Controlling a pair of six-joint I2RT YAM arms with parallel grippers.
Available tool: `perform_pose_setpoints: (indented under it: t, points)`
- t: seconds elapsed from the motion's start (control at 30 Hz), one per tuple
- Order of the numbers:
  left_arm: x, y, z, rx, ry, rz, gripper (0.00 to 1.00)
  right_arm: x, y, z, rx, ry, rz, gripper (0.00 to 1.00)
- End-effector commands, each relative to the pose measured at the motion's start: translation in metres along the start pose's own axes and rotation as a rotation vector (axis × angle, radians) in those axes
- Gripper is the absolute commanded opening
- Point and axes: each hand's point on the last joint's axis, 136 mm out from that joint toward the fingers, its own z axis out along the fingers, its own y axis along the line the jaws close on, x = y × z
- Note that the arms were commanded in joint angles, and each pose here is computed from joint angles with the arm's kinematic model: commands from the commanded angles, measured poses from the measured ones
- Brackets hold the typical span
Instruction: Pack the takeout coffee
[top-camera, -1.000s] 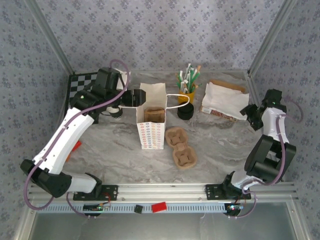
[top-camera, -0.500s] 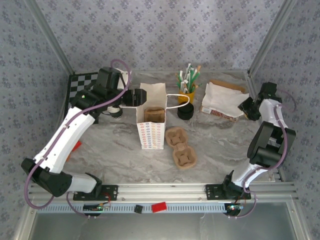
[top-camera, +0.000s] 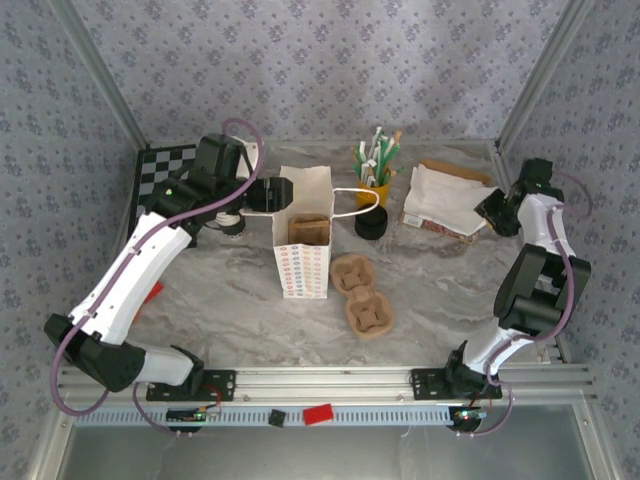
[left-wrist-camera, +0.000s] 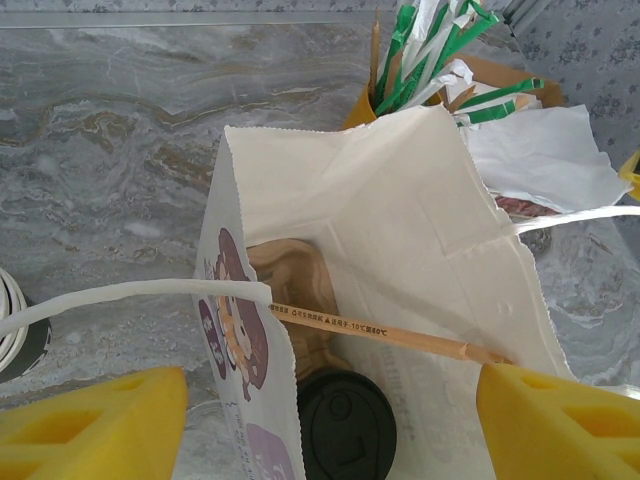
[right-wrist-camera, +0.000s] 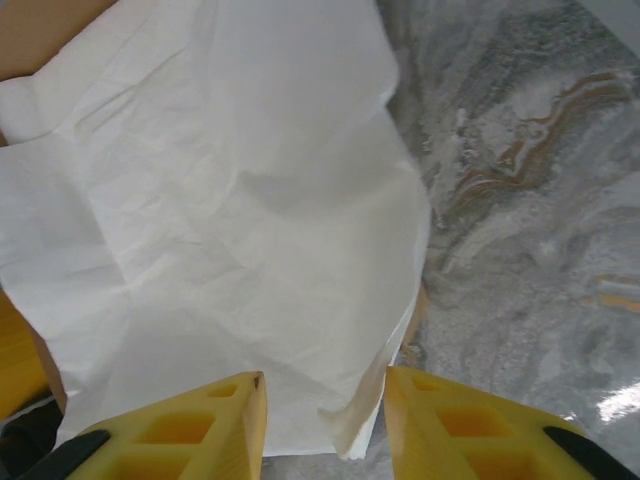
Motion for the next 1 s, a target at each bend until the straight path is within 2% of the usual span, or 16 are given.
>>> perform_pose_setpoints:
  t: [0.0,0.17,0.23,0.4,0.47,0.57,0.67,0.97]
  points:
    - [-0.01,-0.005,-0.007,0.007,-0.036,0.022,0.76,0.005,-0.018,-0.006,0.044,0.008,0.01,0.38]
    - [-0.01,-0.005,-0.006,0.007,-0.034,0.02,0.76,0.016,-0.026,0.006,0.048,0.03,0.014,0.39]
    - [-0.01,-0.005,-0.006,0.007,-0.034,0.022,0.76,0.016,-0.026,0.009,0.043,0.035,0.017,0.36]
    - [-0.011,-0.004,-0.007,0.004,-0.037,0.022,0.76,0.01,-0.022,0.003,0.04,0.012,0.003,0.23]
    - [-0.011,-0.005,-0.006,0.007,-0.034,0.021,0.76,0.009,-0.022,0.0,0.04,0.008,-0.001,0.1]
    - [-0.012,-0.006,-0.006,0.01,-0.038,0.019,0.76,0.005,-0.012,-0.005,-0.005,-0.007,-0.005,0.01]
    - [-0.013,-0.006,-0.006,0.006,-0.04,0.018,0.76,0.004,0.008,-0.016,-0.037,-0.028,-0.025,0.0]
    - [-0.019,-0.002,-0.014,-0.028,-0.062,0.035,0.76,-0.011,0.084,-0.071,-0.212,-0.209,-0.054,0.0]
